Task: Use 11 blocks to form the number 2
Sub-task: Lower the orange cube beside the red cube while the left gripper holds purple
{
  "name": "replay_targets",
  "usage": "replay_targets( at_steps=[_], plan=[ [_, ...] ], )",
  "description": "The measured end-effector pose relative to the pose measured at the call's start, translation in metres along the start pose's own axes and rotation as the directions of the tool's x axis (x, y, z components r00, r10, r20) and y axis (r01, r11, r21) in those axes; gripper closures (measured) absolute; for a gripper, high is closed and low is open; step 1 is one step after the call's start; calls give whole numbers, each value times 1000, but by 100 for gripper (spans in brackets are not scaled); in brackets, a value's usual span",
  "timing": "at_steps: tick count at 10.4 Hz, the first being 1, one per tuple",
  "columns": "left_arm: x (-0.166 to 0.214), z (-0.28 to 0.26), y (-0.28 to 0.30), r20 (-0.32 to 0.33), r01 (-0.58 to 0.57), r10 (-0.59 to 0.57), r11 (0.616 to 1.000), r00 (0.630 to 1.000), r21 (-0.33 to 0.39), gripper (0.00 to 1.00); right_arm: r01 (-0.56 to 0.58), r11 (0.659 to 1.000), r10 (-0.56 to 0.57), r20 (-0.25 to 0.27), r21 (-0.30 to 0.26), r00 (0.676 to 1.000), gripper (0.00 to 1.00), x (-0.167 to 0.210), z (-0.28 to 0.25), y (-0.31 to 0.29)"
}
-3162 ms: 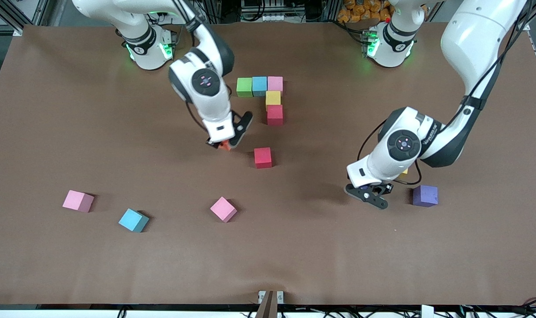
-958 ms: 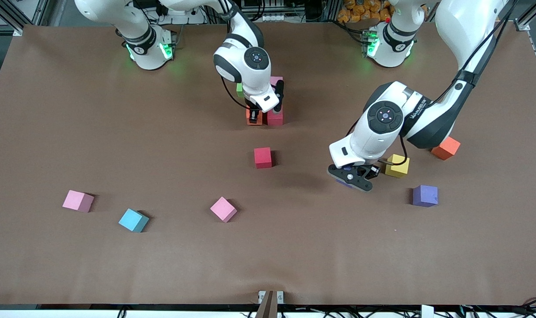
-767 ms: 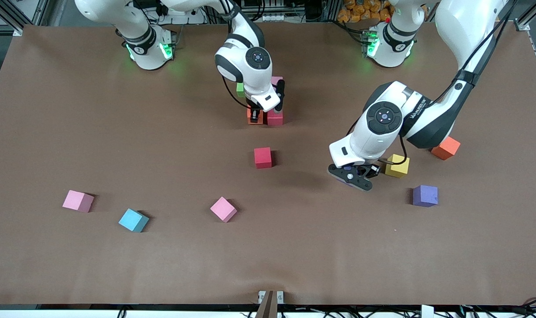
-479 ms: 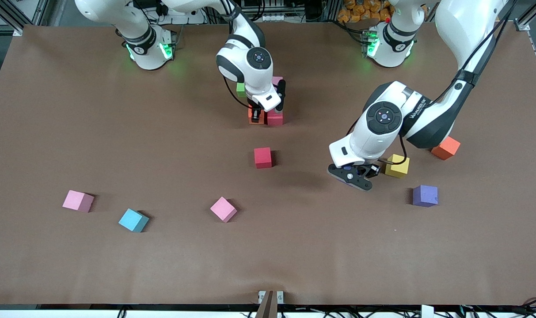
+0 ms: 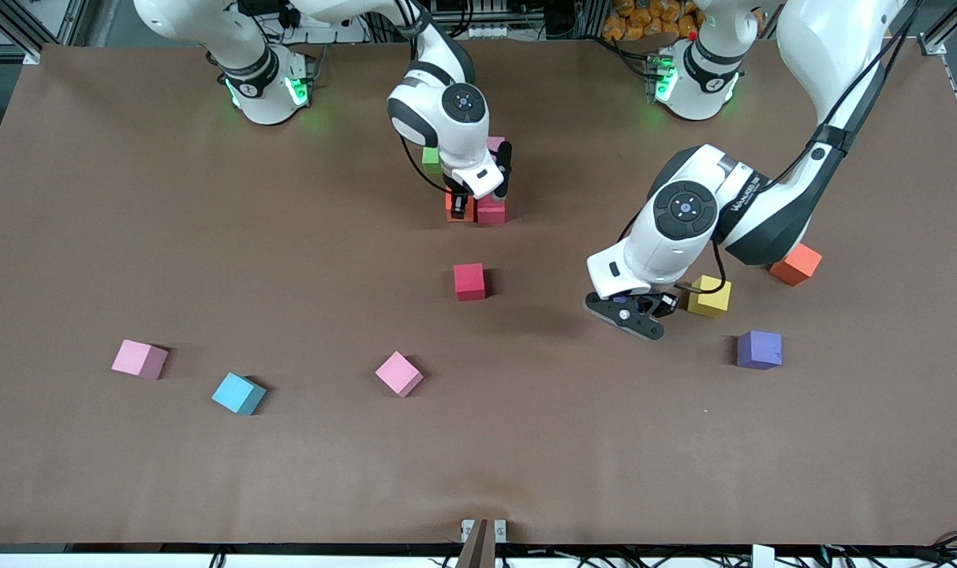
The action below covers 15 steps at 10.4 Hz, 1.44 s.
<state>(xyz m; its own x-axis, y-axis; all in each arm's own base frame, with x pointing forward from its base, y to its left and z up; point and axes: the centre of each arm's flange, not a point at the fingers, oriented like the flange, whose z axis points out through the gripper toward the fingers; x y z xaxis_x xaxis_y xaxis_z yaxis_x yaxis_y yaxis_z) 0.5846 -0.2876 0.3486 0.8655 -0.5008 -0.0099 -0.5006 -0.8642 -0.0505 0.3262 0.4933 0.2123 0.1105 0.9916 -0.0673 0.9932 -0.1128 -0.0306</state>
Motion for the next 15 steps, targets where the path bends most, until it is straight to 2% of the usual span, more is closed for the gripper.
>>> replay_targets(
  at_steps=[9,11,14,15],
  plan=[
    [0,0,2,1,-3,3,1000,1000,-1,45,5,1000,-5,-9,-3,1000,42,5,5,-1],
    [0,0,2,1,-2,2,1000,1000,-1,45,5,1000,-5,-9,-3,1000,35,5,5,-1],
    [0,0,3,1,-2,2,1000,1000,-1,45,5,1000,-5,-8,-3,1000,1,5,6,-1],
    [0,0,3,1,-2,2,1000,1000,-1,45,5,1000,-5,-7,-3,1000,0,5,6,-1]
  ],
)
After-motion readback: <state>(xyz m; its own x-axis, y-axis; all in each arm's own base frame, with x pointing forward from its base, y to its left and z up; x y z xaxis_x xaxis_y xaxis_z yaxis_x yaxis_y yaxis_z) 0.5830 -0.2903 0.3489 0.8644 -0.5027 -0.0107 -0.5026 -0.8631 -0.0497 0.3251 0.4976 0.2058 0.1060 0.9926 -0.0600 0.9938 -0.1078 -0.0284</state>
